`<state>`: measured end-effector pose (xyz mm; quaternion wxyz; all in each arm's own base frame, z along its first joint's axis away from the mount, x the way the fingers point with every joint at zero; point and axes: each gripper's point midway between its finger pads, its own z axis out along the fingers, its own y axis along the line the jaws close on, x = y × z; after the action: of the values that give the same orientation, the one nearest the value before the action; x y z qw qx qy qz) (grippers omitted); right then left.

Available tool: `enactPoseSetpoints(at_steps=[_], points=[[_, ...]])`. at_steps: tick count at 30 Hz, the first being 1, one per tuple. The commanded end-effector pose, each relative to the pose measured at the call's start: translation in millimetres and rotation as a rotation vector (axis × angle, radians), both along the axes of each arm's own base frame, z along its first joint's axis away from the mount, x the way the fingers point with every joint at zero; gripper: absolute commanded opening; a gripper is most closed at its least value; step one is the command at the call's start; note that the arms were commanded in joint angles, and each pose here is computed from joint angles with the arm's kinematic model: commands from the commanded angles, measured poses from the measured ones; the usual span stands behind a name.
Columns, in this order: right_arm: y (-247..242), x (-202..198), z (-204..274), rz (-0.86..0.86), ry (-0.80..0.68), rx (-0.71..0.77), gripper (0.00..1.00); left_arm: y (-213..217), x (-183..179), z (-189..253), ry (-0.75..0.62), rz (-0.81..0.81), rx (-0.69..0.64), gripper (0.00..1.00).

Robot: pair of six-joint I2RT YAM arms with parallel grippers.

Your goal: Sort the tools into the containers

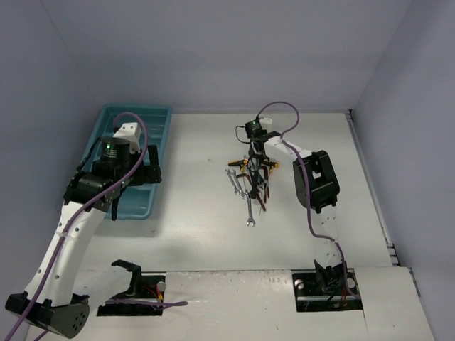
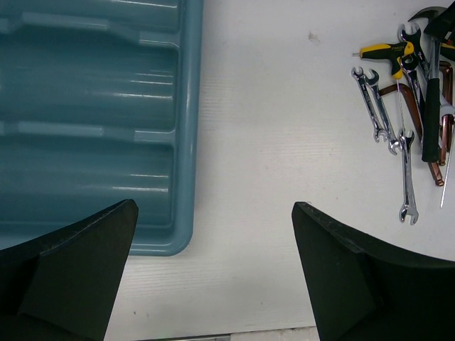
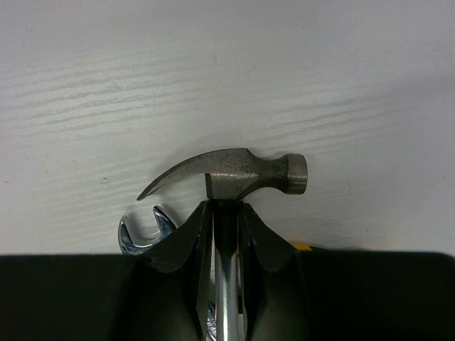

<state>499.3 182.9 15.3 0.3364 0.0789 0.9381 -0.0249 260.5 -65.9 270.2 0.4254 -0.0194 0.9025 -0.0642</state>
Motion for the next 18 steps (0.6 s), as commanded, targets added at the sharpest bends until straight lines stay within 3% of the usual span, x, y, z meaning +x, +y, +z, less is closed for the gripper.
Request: enactPoseSetpoints(at_steps=[1,8,18], points=[[10.7,15.8,87.7,0.093,-0.175,-0.038,0.0,-8.5,8.9,21.5,-0.057,-0.022,-0.039,0.88],[50.8,-21.6,211.8,0.32,-0.416,0.003,0.0,-35.3,15.9,46.7,-0.081,-0.09,-0.165,0.88],[111.1,-123.5,298.2,0.705,-0.571,0.208,0.0,-83.5,31.3,83.8,-0.183,-0.215,-0.423,0.88]])
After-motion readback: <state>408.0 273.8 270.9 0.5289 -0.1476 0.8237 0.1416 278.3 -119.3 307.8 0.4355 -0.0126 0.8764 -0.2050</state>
